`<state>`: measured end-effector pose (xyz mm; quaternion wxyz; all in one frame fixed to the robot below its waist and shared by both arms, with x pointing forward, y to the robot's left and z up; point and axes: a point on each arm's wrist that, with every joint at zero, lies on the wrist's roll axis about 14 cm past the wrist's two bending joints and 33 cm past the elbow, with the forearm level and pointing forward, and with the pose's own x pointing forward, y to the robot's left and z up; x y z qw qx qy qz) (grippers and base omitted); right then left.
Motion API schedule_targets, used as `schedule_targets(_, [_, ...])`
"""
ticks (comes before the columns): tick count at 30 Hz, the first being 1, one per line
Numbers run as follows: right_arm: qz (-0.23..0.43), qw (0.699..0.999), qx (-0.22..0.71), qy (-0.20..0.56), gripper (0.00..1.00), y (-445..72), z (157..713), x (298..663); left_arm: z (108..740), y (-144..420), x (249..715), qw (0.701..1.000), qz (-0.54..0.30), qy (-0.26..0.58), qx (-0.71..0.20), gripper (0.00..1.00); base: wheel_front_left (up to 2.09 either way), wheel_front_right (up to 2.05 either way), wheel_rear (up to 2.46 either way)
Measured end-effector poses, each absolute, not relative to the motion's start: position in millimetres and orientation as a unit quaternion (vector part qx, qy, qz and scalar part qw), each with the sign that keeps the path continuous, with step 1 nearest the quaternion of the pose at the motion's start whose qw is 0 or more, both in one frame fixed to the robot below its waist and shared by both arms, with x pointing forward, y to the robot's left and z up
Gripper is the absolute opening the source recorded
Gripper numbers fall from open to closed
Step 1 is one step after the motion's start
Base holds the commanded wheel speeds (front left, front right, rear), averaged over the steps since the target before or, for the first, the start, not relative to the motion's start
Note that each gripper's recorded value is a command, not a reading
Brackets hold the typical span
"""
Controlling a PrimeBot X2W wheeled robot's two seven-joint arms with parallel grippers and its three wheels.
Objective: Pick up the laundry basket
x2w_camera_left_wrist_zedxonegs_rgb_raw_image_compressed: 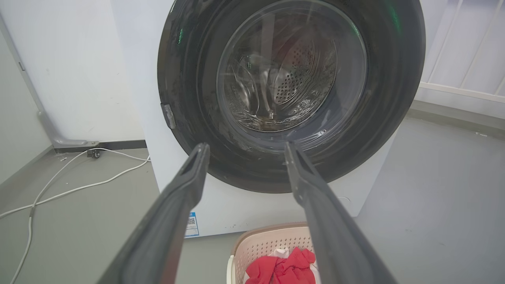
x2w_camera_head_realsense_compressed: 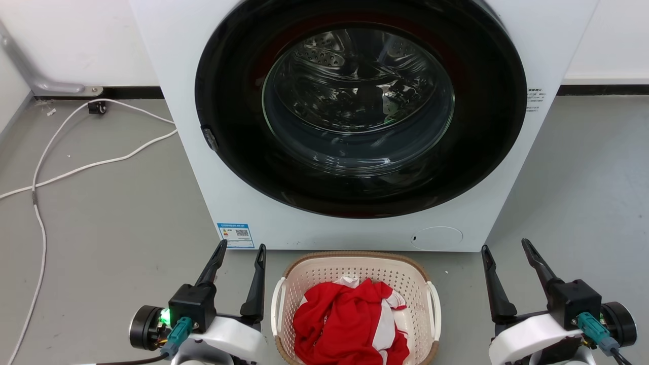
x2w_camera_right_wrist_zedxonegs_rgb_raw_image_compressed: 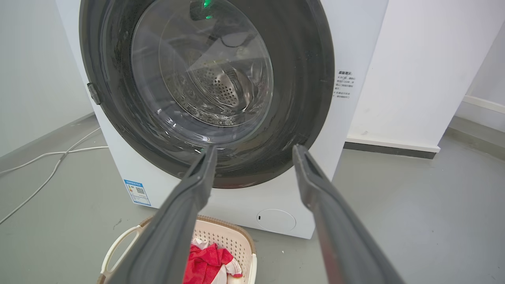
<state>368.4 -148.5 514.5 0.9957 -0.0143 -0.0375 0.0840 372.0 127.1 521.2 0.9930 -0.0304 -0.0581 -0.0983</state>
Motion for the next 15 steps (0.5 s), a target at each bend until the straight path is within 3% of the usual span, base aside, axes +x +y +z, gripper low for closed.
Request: schedule_targets(15, [0.078, 0.996, -0.009, -0.039, 1.00, -152.4, 513.9, 367.8, 516.8, 127.7, 372.6, 0.993, -0.095, -0.051, -0.039, 1.00, 0.00, 0.00, 0.00])
